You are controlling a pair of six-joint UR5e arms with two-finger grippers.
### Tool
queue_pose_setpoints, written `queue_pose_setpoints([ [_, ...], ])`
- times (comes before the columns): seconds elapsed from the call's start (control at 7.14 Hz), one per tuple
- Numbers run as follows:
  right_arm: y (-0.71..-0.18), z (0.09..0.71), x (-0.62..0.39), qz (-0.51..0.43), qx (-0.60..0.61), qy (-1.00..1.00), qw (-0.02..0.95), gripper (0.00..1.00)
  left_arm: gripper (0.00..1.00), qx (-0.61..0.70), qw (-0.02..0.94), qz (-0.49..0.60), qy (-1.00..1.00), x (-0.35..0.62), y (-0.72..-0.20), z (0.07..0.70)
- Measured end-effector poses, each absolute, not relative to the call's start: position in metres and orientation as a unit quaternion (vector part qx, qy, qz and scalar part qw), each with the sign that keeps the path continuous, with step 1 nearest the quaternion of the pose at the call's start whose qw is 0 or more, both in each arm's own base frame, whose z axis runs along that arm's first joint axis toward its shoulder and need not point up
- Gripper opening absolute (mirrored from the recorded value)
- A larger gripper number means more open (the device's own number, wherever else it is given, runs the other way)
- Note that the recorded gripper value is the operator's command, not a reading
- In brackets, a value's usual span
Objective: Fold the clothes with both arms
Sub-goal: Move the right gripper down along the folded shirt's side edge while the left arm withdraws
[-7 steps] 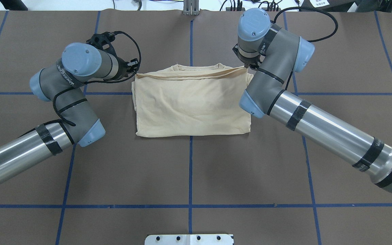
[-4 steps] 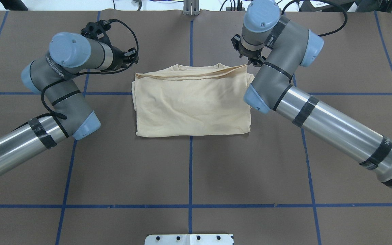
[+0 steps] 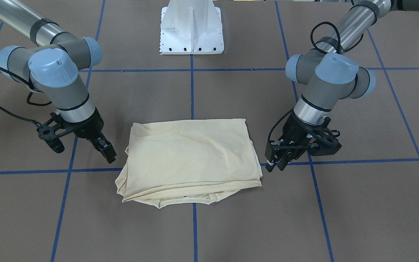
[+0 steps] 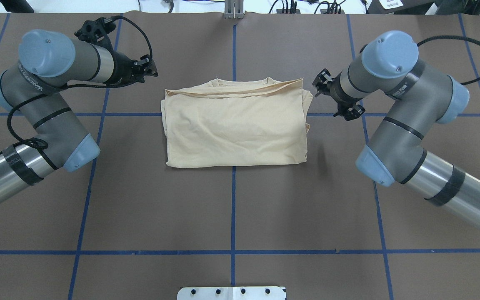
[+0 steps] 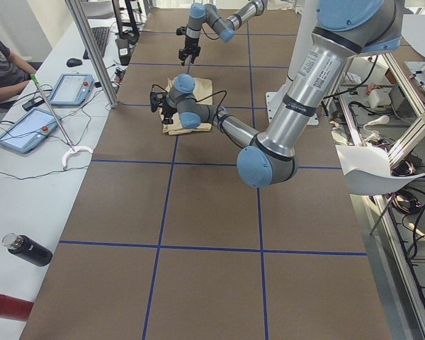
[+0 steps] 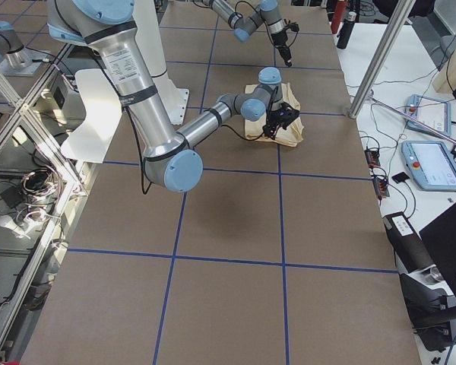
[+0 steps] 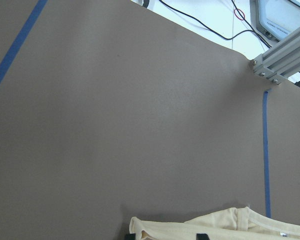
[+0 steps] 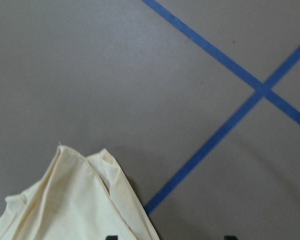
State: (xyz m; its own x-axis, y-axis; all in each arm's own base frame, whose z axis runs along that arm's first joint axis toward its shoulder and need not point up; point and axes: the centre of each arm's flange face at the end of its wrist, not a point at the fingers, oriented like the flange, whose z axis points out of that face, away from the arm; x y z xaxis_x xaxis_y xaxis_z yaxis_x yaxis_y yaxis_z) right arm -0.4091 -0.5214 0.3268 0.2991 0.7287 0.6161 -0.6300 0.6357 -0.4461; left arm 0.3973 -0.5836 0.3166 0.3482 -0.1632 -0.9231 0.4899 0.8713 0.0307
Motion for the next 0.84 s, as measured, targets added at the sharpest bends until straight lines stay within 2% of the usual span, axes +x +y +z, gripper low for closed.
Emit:
queue_pose_setpoints([
  [0.42,-0.439,0.306,-0.468,0.445,-0.058,-0.428,0.785,0.79,0.5,0.169,0.81,-0.198,0.526,0.392,-0.585,0.321],
  [0.84,-0.405,0.33,-0.493,0.436,-0.055,-0.408,0.8,0.73,0.5,0.176,0.812,-0.201,0.519,0.389,-0.586,0.326],
])
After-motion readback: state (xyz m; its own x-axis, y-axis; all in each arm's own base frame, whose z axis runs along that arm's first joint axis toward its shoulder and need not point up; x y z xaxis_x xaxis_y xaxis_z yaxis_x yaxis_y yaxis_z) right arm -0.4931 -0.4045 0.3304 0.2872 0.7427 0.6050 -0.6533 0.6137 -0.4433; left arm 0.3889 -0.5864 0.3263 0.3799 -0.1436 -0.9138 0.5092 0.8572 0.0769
